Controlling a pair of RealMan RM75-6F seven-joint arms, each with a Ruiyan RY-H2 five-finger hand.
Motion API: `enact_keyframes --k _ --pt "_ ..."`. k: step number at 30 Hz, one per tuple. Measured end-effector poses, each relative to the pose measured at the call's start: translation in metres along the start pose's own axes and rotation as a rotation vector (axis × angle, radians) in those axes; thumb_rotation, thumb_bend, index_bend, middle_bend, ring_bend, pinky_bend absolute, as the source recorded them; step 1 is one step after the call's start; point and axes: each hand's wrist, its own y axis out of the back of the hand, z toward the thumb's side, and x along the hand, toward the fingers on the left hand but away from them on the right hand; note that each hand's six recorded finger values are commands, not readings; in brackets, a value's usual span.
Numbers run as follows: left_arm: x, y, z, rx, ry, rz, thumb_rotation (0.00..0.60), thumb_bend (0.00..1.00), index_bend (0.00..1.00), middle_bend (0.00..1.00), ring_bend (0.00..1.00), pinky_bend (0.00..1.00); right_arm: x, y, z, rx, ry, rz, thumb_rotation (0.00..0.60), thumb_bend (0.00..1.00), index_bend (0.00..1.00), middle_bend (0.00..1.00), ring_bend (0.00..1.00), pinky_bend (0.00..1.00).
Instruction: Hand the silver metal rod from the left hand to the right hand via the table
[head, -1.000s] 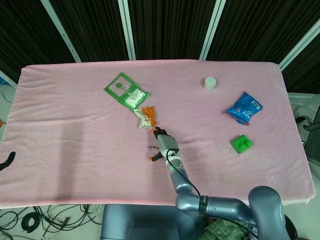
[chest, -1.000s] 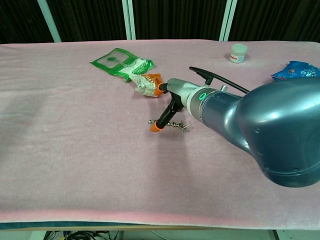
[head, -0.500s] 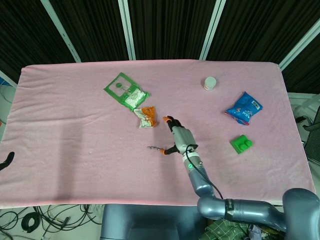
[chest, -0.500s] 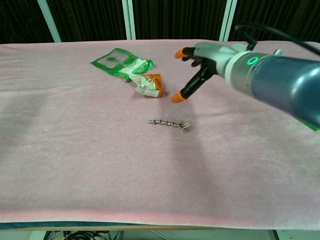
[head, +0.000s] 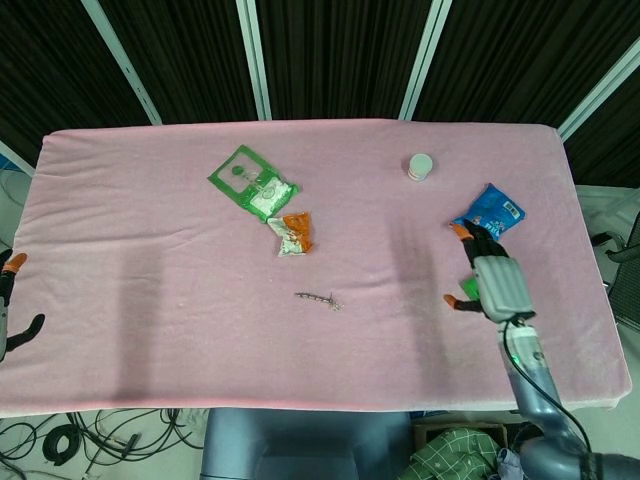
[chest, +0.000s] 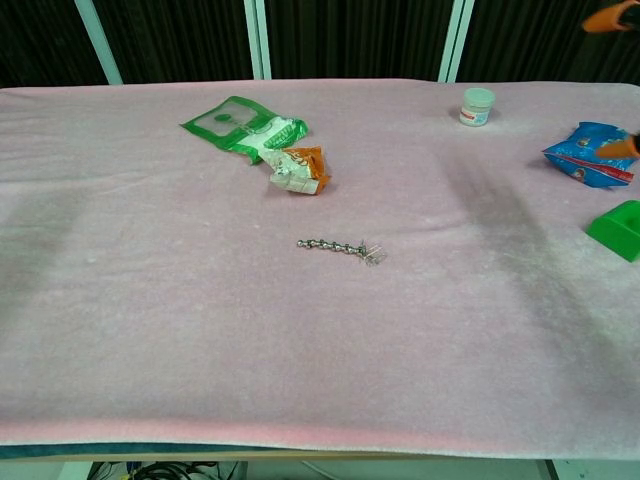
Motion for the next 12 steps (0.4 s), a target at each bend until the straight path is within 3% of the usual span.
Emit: enact_keyframes --k 5,12 --pt "-0.001 -0.006 0.003 0.002 0.003 -0.042 0.6 0.24 0.12 0.05 0.0 0.0 0.06 0.001 -0.054 0.087 -0.053 -0.007 0.6 0.06 0.05 0.0 0.03 0.19" --pt "-0.003 -0.012 0.012 0.013 -0.028 -0.065 0.6 0.24 0.12 0.05 0.0 0.0 0.103 0.004 -0.071 0.121 -0.053 -0.038 0.6 0.06 0.05 0.0 0.03 0.19"
